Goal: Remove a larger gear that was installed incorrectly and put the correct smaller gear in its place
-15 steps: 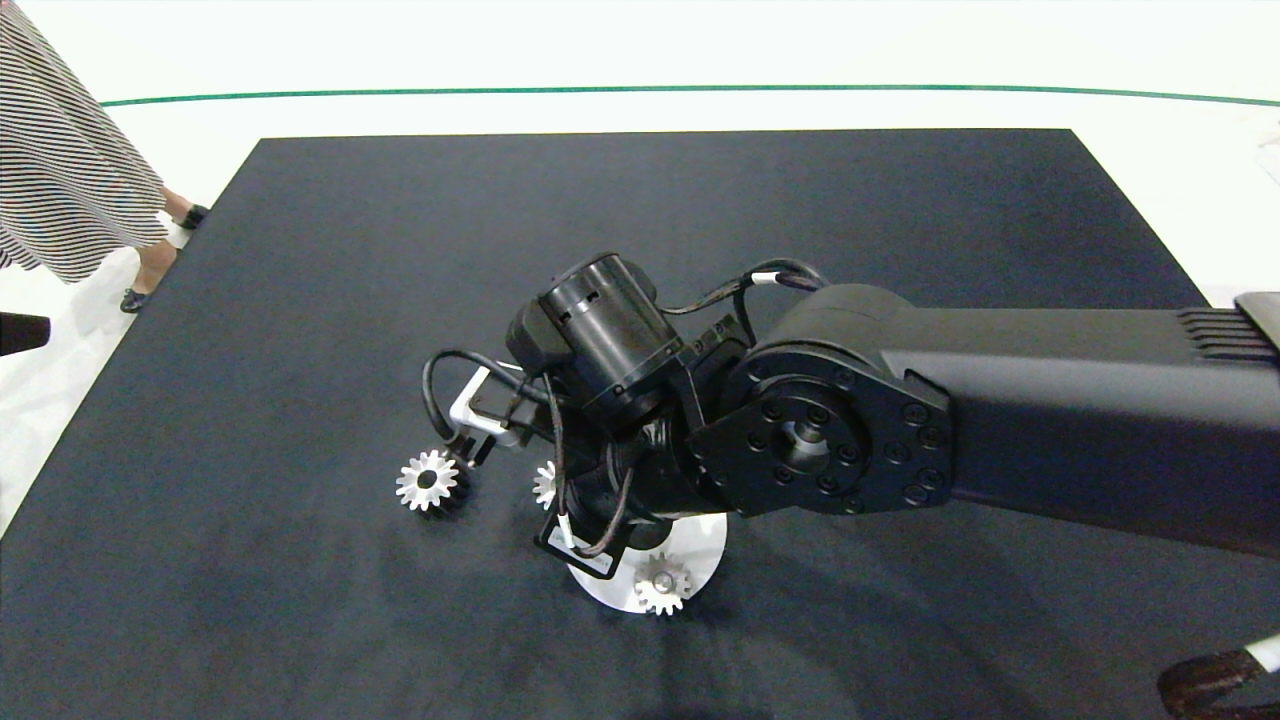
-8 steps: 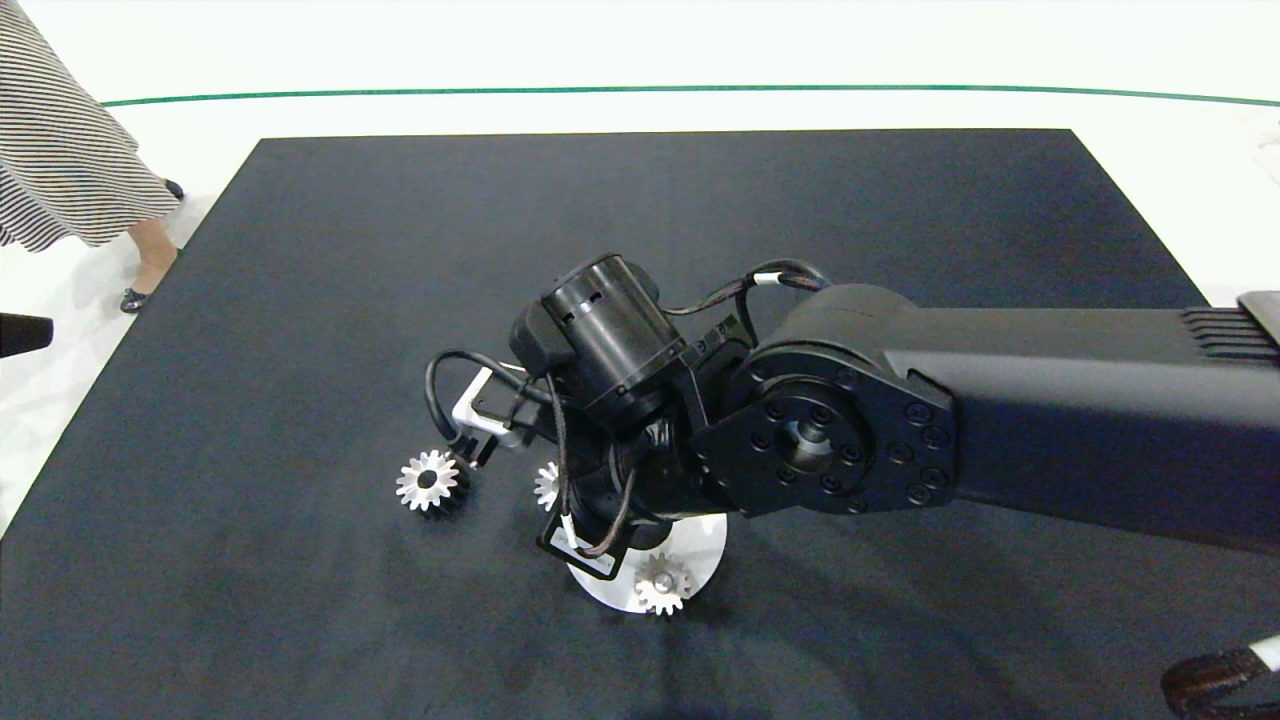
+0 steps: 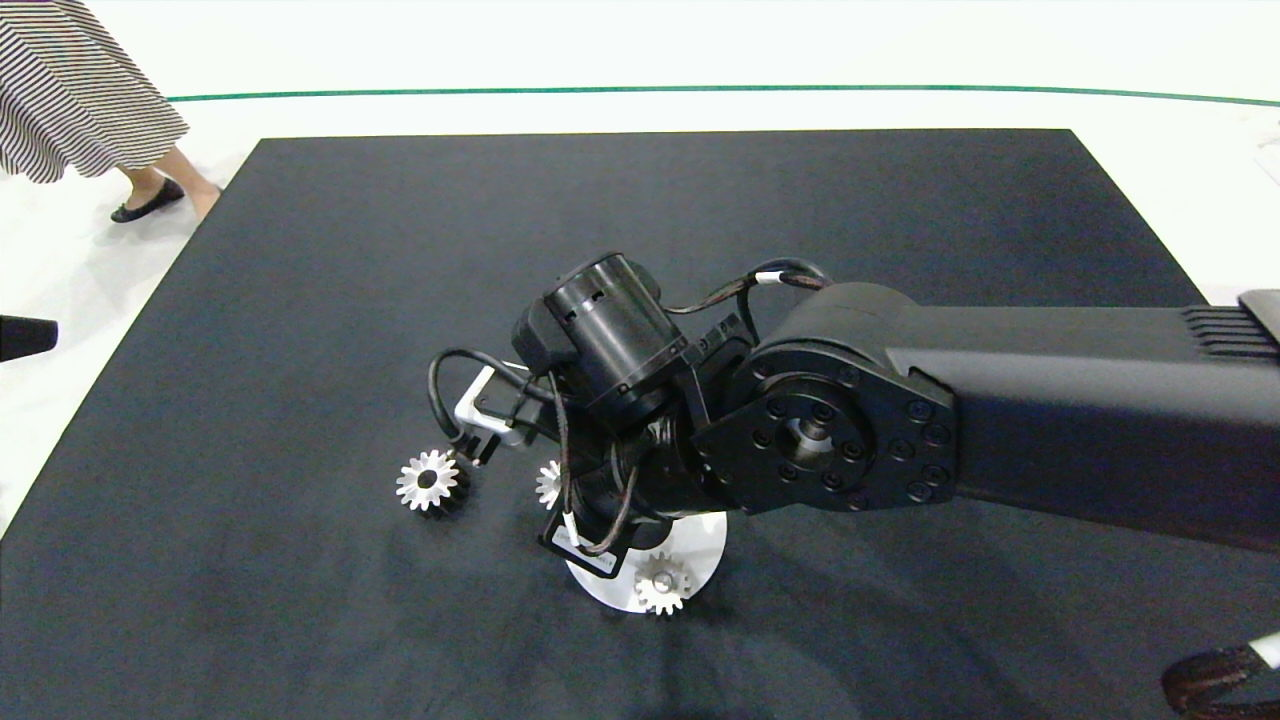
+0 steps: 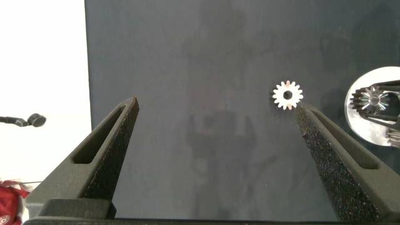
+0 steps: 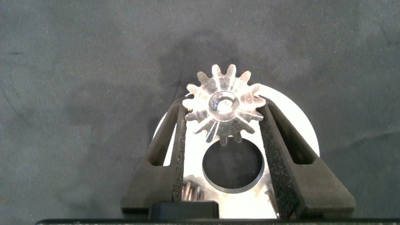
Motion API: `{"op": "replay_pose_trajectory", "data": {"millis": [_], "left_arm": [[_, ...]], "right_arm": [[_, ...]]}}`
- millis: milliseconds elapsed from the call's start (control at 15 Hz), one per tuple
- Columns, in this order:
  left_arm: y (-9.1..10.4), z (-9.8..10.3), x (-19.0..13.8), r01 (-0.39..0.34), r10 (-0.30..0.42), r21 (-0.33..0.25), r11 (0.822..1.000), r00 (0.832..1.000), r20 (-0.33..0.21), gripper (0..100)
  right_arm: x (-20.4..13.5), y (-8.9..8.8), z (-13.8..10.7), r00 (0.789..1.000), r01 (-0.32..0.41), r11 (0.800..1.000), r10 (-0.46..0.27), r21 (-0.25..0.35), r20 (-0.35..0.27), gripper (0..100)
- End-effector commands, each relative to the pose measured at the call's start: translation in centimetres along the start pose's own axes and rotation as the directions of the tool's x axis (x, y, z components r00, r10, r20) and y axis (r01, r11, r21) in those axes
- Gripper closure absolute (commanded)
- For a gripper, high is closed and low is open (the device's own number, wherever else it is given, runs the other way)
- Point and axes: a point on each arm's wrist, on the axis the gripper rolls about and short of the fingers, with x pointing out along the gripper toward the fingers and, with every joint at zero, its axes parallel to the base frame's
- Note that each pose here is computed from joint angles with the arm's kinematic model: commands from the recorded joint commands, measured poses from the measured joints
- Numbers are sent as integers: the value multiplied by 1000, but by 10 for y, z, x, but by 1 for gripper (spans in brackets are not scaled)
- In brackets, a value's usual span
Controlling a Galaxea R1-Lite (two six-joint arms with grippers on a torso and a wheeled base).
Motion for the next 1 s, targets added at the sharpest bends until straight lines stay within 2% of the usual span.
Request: {"op": "replay_pose_trajectory", "data": {"millis": [67,533,1000], "left_arm": [[0,0,1,-2,2,1,1000,1000,-6,0],[-1,-1,0,9,-9,6,1000,1000,-5,0],[-1,-1,1,9,-9,8,1000,1000,-9,0]], "right_arm": [[0,0,0,1000,0,1000,0,-3,-3,78],[3,-5,-2,1000,9,1000,-9,7,-7,78],[-2,-2,0,1000,6,1000,-6,1,0,78]]}}
